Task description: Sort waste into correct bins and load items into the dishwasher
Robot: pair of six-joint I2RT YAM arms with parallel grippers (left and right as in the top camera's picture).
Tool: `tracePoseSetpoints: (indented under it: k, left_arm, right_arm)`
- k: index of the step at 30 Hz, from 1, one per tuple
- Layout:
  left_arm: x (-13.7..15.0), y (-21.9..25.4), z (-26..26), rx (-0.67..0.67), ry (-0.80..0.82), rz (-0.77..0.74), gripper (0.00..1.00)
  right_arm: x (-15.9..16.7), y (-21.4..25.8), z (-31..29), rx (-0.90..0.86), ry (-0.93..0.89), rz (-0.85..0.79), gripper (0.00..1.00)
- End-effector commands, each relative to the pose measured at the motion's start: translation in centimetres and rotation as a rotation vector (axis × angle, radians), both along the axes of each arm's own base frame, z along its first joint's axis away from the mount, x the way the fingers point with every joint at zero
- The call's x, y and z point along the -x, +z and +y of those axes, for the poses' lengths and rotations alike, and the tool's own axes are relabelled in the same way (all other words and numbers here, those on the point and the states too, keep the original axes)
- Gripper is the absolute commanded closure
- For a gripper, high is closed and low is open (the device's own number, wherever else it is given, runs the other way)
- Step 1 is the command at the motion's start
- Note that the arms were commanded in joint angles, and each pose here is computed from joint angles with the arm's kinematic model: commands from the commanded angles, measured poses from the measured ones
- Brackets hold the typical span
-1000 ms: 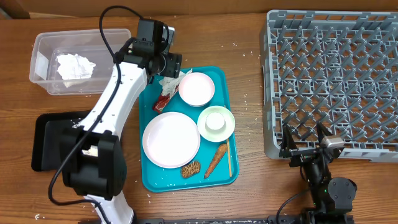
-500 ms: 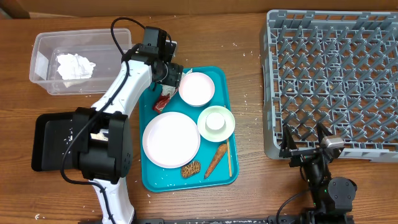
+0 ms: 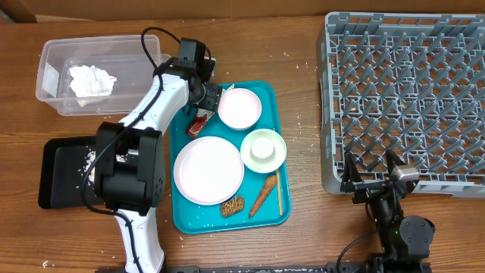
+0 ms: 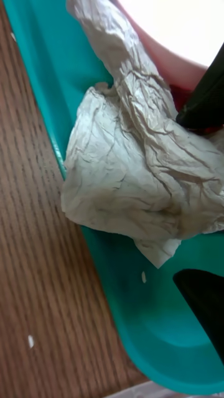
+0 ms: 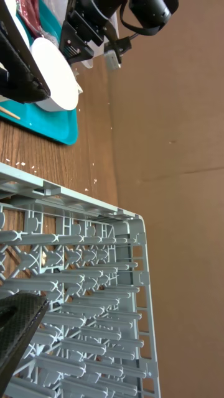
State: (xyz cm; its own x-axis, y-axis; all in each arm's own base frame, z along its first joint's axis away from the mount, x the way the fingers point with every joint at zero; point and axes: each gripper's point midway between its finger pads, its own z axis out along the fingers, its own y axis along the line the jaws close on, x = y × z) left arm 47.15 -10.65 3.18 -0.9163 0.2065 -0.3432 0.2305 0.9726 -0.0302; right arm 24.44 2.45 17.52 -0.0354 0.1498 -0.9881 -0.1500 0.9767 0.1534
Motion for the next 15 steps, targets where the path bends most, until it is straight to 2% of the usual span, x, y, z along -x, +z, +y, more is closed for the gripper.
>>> tracePoseSetpoints:
  k: [1,3,7,8,9,12,15]
  left_arm:
    - [0.0,-0.4,0.1,-0.018,-0.019,0.003,0.35]
    - [0.0,-0.4,0.1,-0.016,-0.02,0.004,0.47]
    - [0.2,-0.3,-0.9,0.035,-0.058,0.012,0.57]
    - [0.4,-0.3,-1.2,0.047,-0.063,0.018,0.7]
    - [0.5,-0.3,-1.4,0.052,-0.066,0.021,0.78]
    - [0.8,-0.4,-1.8,0.055,-0.068,0.033,0.94]
    - [1.1,-0.2,-1.7,0.037,-0.046,0.039,0.96]
  right_arm:
    - [0.0,-0.3,-0.1,0.0,-0.004,0.0,0.0]
    - [0.0,-0.2,-0.1,0.0,-0.004,-0.001,0.0]
    - [0.0,-0.2,-0.1,0.0,-0.004,-0.001,0.0]
    - [0.0,-0.3,-0.1,0.0,-0.004,0.0,0.0]
    - [0.0,-0.2,-0.1,0.0,-0.004,-0.001,0.0]
    - [0.0,-0.2,-0.1,0.0,-0.004,-0.001,0.0]
    - [0.0,-0.3,-0.1,0.0,-0.004,0.0,0.0]
